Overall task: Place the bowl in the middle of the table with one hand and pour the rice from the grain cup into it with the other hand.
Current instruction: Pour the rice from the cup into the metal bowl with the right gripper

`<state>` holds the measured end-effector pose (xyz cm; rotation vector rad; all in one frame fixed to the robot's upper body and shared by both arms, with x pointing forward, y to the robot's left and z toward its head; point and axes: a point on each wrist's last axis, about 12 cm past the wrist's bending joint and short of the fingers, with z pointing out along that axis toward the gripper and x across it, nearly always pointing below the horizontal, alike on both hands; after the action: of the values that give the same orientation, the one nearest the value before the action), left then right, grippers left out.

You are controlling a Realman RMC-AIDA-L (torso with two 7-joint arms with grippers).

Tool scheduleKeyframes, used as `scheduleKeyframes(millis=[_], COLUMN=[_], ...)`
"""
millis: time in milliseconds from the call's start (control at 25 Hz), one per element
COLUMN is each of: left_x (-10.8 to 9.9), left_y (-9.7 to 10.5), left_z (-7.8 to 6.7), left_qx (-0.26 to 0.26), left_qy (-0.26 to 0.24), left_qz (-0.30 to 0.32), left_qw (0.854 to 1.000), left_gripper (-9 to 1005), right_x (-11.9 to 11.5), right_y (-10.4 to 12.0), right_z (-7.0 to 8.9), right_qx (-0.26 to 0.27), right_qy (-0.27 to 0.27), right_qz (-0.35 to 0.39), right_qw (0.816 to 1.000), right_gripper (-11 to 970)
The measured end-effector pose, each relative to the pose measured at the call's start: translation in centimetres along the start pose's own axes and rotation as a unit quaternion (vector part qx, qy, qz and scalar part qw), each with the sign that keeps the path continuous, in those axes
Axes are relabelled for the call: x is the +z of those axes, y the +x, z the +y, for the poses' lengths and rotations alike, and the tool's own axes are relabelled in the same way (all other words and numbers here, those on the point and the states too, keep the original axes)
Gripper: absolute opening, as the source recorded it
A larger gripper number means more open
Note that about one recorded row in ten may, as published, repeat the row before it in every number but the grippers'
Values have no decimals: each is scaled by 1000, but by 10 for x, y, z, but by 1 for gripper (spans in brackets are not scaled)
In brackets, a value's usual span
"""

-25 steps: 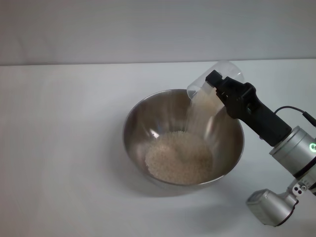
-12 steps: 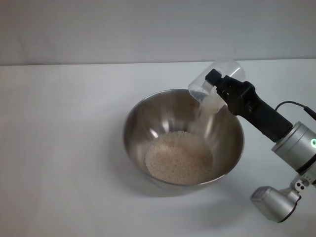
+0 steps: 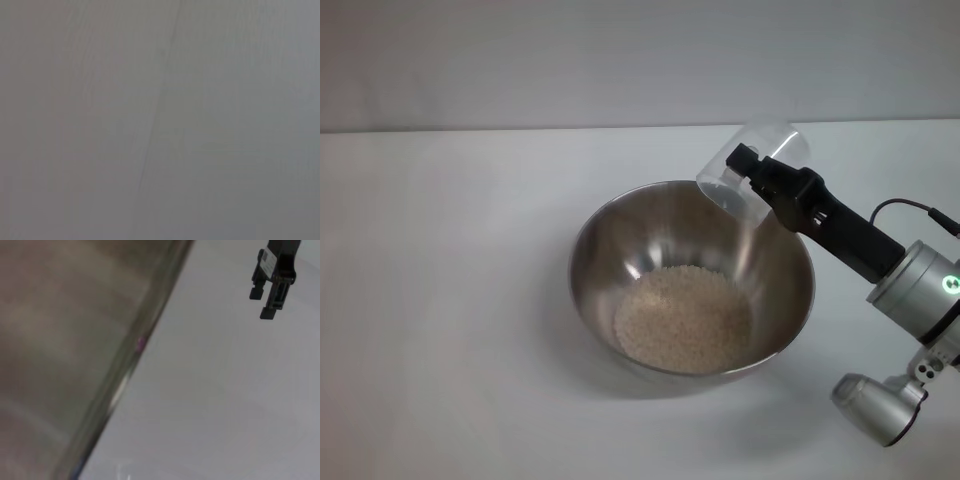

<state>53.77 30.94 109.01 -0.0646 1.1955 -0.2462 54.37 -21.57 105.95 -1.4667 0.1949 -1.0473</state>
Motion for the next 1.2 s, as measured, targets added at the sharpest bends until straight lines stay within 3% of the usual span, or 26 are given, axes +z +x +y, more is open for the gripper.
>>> scheduleKeyframes(millis=[480, 1200], left_x=[1, 3], left_y=[1, 0], left_z=[-3, -4], left_qx=[-4, -5], left_qy=[4, 4], left_qz=[-2, -6], left_qw=[1000, 1000], left_gripper=[763, 762], right_x=[4, 10], right_y=[6, -7], right_z=[0, -1], right_qx=[-30, -72], right_qy=[-3, 2], right_qz=[-6, -30], right_qw=[1000, 997], right_gripper=[12, 13])
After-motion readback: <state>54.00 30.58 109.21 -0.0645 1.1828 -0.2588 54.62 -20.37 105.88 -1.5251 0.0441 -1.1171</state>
